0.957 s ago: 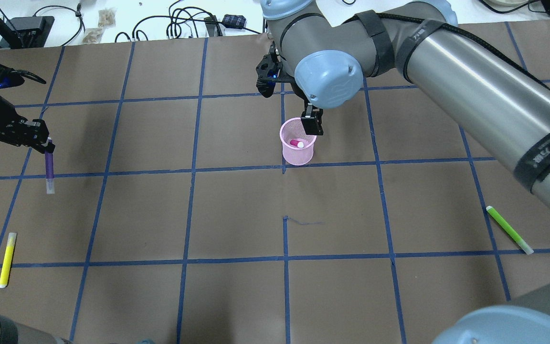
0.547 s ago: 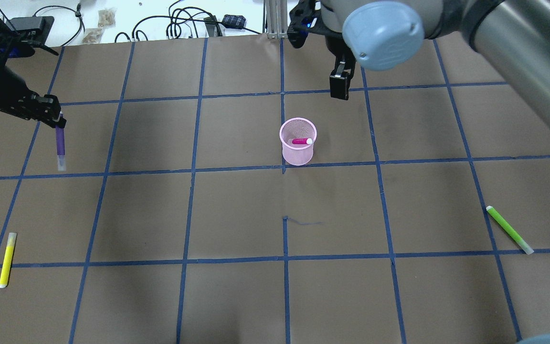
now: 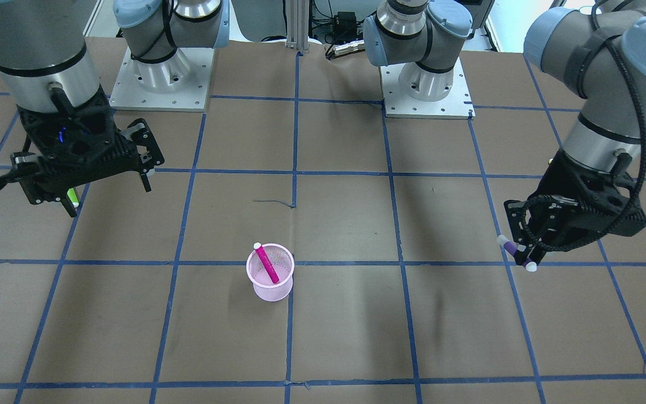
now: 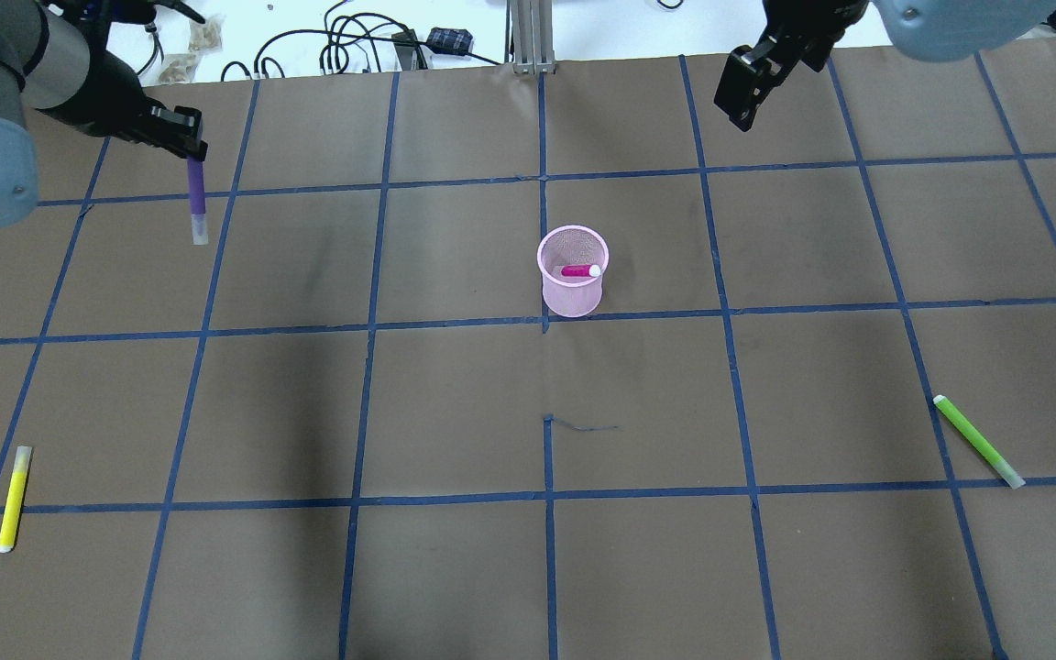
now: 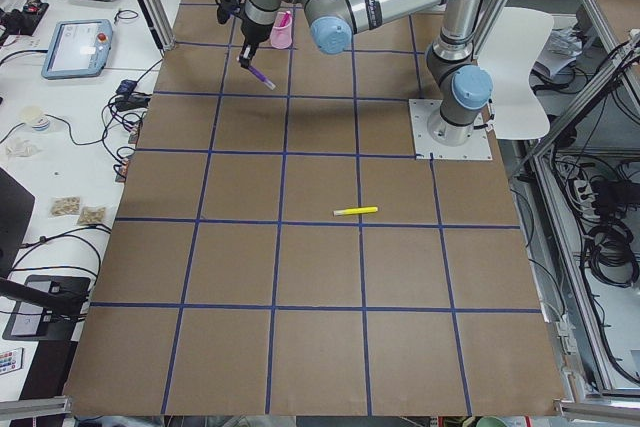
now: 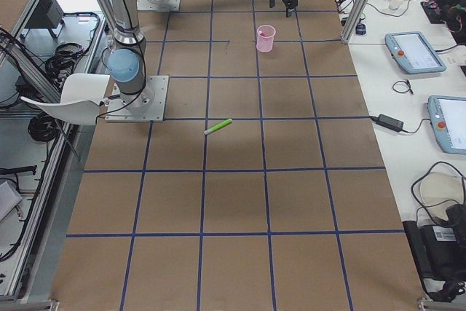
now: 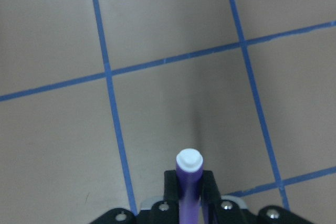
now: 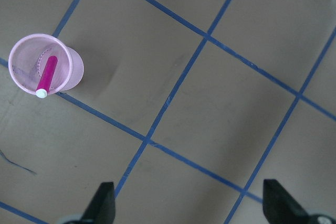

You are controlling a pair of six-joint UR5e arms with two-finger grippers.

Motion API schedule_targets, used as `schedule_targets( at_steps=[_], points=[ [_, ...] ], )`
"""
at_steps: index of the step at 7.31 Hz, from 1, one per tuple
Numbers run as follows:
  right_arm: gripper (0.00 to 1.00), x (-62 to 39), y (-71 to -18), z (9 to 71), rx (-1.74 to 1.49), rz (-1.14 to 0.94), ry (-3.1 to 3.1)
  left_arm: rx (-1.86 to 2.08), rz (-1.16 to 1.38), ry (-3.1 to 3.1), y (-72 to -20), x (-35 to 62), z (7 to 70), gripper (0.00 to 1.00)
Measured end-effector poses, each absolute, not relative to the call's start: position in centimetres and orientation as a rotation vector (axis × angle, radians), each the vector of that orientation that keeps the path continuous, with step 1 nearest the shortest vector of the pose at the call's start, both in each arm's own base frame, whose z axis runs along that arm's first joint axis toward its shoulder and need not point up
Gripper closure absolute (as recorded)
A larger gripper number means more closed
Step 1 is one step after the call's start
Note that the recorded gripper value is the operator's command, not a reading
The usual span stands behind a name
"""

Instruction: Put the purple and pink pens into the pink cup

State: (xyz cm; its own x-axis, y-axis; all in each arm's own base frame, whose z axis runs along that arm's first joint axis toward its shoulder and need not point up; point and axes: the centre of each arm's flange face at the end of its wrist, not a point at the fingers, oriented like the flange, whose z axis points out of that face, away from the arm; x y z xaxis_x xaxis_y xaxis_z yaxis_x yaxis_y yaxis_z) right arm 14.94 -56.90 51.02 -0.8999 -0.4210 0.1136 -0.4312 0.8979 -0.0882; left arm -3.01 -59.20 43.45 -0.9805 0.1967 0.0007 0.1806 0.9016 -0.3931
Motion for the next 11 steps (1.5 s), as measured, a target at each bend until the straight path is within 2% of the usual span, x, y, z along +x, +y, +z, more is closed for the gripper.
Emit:
schedule_targets(
  at_steps=[3, 5, 7, 11],
  points=[
    [0.0, 15.0, -52.0, 50.2, 0.221, 0.172, -3.096, -0.118, 0.808, -2.867, -58.6, -13.4, 45.5, 1.0],
    [0.0, 15.1, -50.6, 49.3, 0.154, 0.276, -3.102, -0.036, 0.846, -2.777, -57.5, -19.3, 45.5, 1.0],
    [0.0, 15.1, -50.4, 50.1, 0.058, 0.319, -3.106, 0.019, 0.916, -2.695, -55.6, -23.6, 42.7, 1.0],
    [0.0, 14.9, -50.4, 52.1, -0.021, 0.261, -3.103, 0.017, 1.047, -2.705, -52.3, -30.8, 37.3, 1.0]
  ],
)
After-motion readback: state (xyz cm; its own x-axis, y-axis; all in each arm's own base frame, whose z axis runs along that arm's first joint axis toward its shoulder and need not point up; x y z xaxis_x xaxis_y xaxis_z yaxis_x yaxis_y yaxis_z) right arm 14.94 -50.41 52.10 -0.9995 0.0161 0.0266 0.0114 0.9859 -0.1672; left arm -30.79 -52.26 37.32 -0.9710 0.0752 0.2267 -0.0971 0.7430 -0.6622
